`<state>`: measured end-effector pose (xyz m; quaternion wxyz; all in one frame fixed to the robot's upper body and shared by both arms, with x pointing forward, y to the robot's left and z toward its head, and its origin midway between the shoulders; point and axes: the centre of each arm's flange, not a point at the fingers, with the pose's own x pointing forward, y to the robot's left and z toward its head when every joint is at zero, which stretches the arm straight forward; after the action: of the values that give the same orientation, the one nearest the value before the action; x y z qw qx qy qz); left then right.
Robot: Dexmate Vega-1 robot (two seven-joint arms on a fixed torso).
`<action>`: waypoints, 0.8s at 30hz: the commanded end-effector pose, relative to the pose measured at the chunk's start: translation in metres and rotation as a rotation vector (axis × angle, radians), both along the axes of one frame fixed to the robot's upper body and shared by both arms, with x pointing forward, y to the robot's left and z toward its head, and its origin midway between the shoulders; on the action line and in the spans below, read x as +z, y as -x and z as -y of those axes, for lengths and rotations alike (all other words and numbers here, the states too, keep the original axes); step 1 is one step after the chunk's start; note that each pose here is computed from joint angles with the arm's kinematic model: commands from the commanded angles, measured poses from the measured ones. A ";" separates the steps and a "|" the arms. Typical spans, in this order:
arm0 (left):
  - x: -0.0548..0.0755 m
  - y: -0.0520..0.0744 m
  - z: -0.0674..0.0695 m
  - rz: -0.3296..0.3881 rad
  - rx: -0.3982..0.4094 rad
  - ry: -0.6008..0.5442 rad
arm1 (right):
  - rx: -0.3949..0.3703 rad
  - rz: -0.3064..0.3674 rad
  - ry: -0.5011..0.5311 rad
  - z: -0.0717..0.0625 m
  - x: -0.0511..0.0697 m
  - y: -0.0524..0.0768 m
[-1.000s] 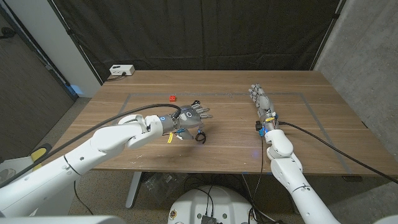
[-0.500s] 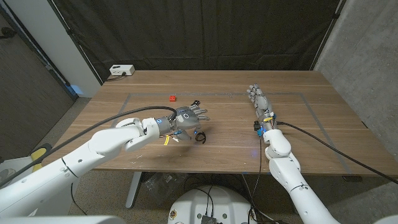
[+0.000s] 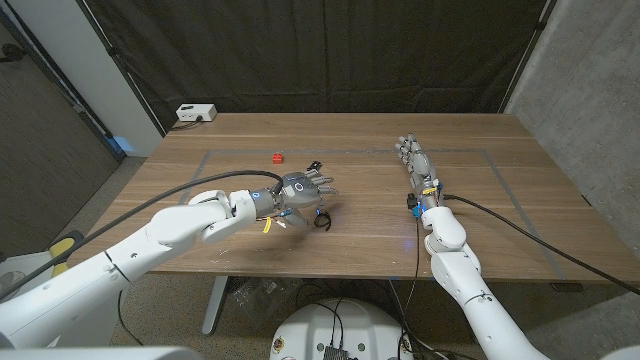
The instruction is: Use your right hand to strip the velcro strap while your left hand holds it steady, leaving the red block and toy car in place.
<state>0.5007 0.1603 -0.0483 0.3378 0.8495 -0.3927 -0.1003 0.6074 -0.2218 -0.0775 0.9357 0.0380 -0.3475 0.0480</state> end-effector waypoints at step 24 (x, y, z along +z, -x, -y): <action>-0.007 -0.020 0.004 -0.028 -0.077 0.006 | 0.012 0.014 0.020 0.001 0.009 -0.010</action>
<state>0.5155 0.1590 -0.0529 0.3422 0.8400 -0.4038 -0.1192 0.6163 -0.2220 -0.0741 0.9342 0.0373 -0.3504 0.0557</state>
